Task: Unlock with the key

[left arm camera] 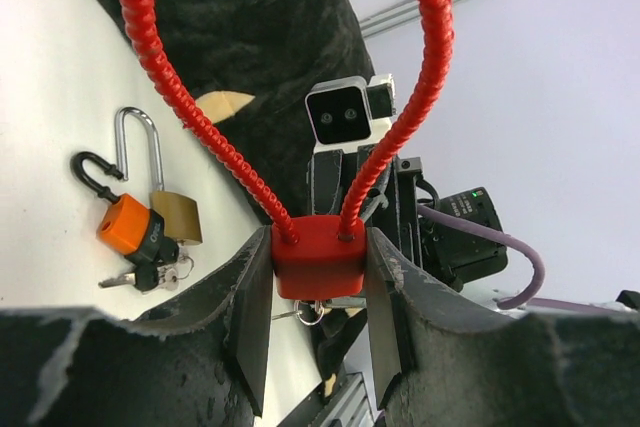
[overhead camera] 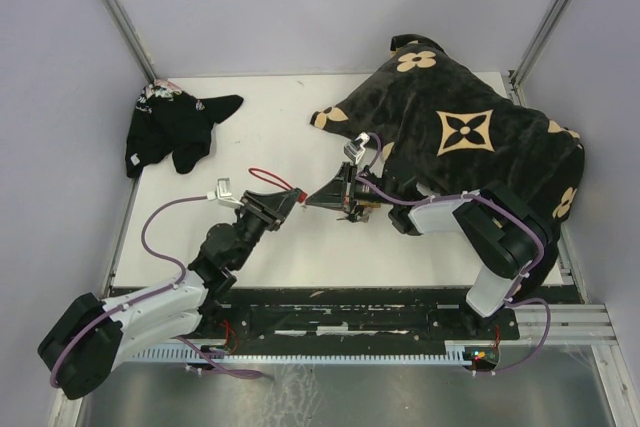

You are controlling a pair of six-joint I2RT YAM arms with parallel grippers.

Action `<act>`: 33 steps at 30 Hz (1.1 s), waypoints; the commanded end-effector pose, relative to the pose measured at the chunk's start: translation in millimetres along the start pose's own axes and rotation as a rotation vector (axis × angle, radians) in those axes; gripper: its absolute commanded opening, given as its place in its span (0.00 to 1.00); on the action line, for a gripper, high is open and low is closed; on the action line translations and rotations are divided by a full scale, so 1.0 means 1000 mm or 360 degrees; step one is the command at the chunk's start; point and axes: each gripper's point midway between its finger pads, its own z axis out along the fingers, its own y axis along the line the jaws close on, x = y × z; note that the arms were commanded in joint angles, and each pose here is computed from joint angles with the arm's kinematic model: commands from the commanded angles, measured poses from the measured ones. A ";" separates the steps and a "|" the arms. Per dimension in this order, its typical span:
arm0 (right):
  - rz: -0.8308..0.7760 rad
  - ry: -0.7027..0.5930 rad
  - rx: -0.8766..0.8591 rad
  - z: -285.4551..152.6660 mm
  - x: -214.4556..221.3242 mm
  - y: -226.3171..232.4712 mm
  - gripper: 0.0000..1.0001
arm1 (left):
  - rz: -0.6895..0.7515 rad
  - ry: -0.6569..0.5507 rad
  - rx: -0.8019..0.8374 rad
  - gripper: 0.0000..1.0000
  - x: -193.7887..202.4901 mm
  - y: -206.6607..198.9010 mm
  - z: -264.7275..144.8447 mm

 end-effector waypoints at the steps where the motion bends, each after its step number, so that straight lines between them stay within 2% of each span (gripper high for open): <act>1: -0.0109 -0.0154 0.0051 0.004 -0.025 -0.002 0.16 | -0.0003 0.0096 0.0215 0.03 0.008 -0.040 -0.005; 10: -0.0534 -0.0108 0.0301 -0.015 -0.020 -0.011 0.47 | -0.0063 -0.0025 0.0018 0.03 -0.004 -0.014 -0.002; 18: -0.1201 -0.0033 0.0527 -0.037 -0.017 -0.006 0.65 | -0.0087 -0.0047 -0.0148 0.03 -0.007 -0.003 0.002; 25: -0.1628 -0.0089 0.0527 -0.024 -0.011 0.002 0.73 | -0.0146 -0.0026 -0.0191 0.03 -0.005 -0.001 0.003; 33: -0.1830 -0.0175 0.0487 -0.003 -0.013 0.008 0.71 | -0.0207 0.0031 -0.0219 0.03 0.002 -0.002 0.006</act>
